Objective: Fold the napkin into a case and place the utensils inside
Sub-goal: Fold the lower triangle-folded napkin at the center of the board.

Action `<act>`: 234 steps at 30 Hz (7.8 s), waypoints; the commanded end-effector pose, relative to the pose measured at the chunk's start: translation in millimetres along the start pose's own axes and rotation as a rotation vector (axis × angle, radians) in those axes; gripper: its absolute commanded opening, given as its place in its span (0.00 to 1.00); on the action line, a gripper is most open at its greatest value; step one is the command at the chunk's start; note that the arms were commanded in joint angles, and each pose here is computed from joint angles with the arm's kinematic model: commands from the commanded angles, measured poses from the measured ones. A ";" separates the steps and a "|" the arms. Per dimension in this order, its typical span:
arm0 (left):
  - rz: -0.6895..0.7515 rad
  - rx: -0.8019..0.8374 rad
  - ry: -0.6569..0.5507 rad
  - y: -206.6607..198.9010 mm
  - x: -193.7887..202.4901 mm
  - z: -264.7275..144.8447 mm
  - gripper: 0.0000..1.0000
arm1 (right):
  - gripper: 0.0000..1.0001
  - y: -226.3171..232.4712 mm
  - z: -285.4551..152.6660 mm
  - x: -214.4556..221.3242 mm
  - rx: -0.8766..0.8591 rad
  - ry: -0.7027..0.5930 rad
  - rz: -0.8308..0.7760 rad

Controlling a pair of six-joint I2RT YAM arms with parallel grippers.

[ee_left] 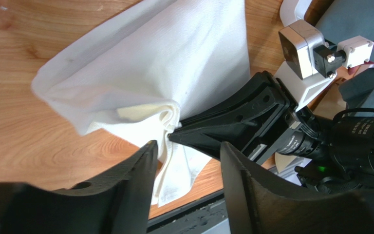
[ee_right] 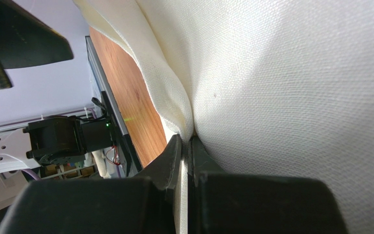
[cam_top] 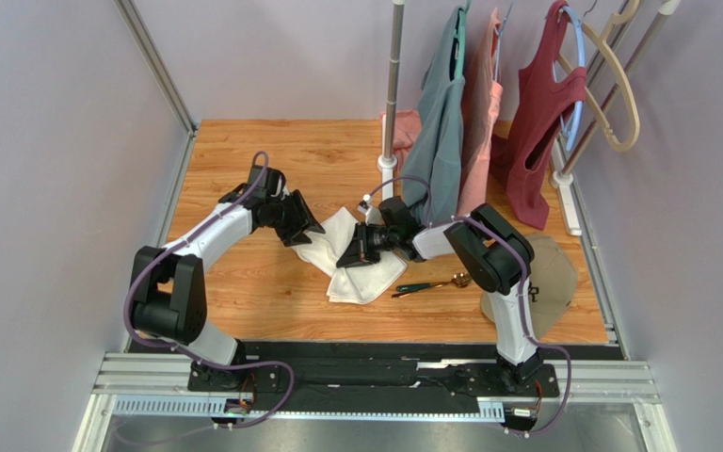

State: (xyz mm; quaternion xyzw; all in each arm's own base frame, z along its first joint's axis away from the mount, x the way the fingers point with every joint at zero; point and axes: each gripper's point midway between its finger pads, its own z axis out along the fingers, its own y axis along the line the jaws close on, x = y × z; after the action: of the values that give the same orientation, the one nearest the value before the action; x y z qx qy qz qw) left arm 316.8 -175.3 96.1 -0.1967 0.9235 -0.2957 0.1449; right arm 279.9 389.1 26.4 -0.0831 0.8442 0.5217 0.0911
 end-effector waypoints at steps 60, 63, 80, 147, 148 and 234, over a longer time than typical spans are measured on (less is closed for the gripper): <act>-0.148 -0.033 0.076 -2.1 37.5 40.5 0.56 | 0.03 56.5 -7.0 -3.1 -0.098 -0.044 -0.047; -0.139 -0.036 0.073 -1.0 36.3 42.4 0.42 | 0.05 52.5 -9.0 -1.1 -0.081 -0.038 -0.046; -0.102 -0.032 0.096 4.0 41.9 46.5 0.01 | 0.42 35.1 -48.1 -23.2 0.094 -0.042 -0.078; -0.064 -0.100 0.192 -8.8 57.6 104.3 0.00 | 0.00 -26.8 -48.5 -18.9 0.344 -0.039 -0.048; -0.066 -0.105 0.191 -7.1 57.4 104.5 0.00 | 0.00 -18.6 -52.7 -20.7 0.336 -0.048 -0.082; 0.048 -0.084 0.207 -28.4 54.2 106.0 0.00 | 0.62 -17.7 -146.7 45.7 0.651 -0.251 -0.358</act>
State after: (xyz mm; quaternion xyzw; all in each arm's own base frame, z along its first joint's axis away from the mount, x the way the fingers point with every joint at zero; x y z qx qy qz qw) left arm 308.8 -275.3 22.2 -0.1625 0.9417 -0.2939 0.0187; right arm 223.3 247.4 34.8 -0.1529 0.9222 0.1650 0.3144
